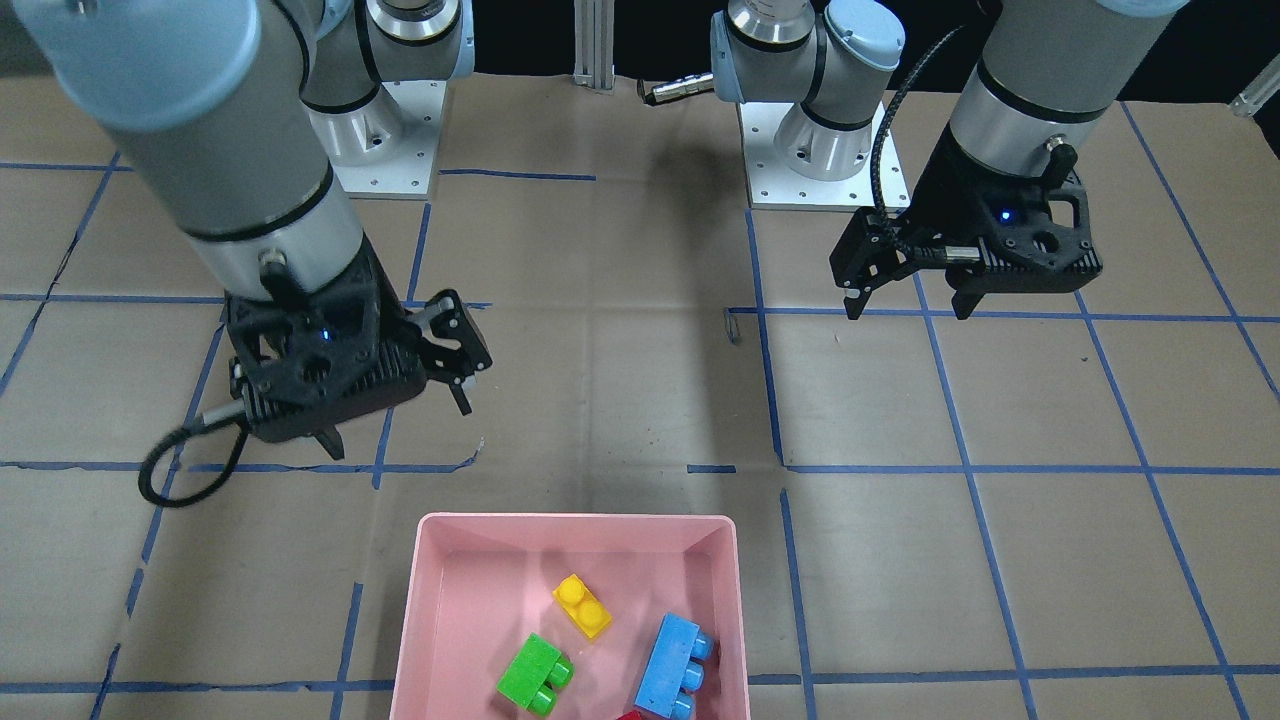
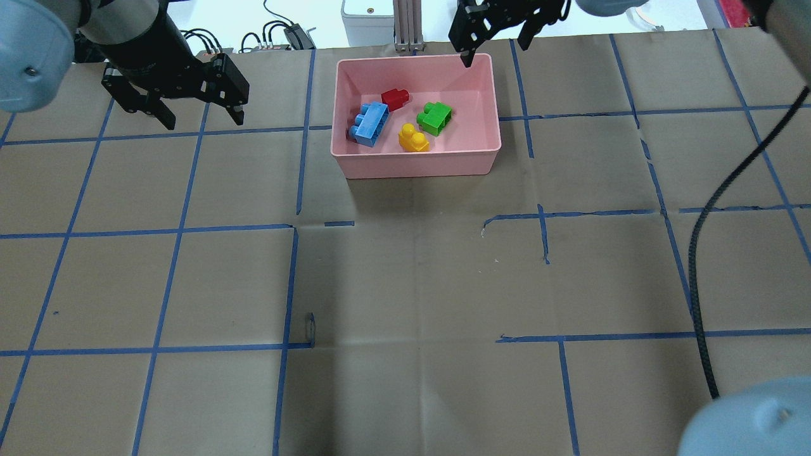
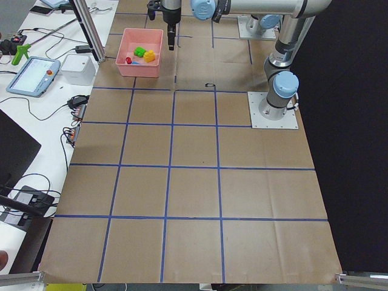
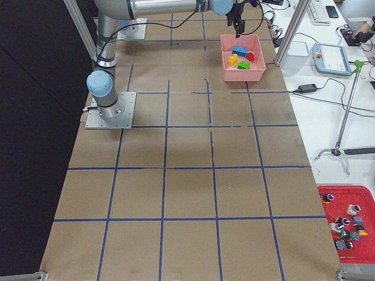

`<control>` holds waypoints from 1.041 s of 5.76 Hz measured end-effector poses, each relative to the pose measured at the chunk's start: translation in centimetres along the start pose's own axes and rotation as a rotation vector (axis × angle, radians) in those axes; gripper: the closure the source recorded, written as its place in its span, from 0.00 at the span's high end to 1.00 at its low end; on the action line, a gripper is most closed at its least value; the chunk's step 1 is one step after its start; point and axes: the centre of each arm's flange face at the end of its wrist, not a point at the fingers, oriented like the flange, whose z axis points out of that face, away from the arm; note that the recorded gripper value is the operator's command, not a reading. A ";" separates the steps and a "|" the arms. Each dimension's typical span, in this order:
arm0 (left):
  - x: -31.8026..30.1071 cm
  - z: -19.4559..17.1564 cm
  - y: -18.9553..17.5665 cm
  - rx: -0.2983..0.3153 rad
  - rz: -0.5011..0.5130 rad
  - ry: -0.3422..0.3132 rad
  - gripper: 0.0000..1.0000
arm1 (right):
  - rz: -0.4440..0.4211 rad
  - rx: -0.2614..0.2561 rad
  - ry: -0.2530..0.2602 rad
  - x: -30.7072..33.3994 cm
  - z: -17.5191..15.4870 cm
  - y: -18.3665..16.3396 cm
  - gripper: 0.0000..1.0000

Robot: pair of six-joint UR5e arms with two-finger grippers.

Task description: Put all blocks into box

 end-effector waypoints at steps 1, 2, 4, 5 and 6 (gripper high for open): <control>-0.1 0.0 0.0 0.000 -0.001 -0.005 1.00 | 0.012 -0.014 0.007 -0.6 -2.7 3.5 1.00; -0.2 0.1 0.0 -0.004 -0.001 -0.012 1.00 | 0.063 -0.070 0.002 0.0 -2.6 8.0 1.00; -0.3 0.8 -0.1 -0.024 -0.004 -0.018 1.00 | 0.240 -0.151 -0.008 4.7 -0.2 15.0 1.00; -0.5 1.1 -0.2 -0.032 -0.008 -0.035 1.00 | 0.284 -0.154 -0.004 5.4 -0.2 16.2 1.00; -0.7 1.1 -0.1 -0.040 -0.008 -0.055 1.00 | 0.311 -0.150 0.003 5.5 -0.6 16.4 1.00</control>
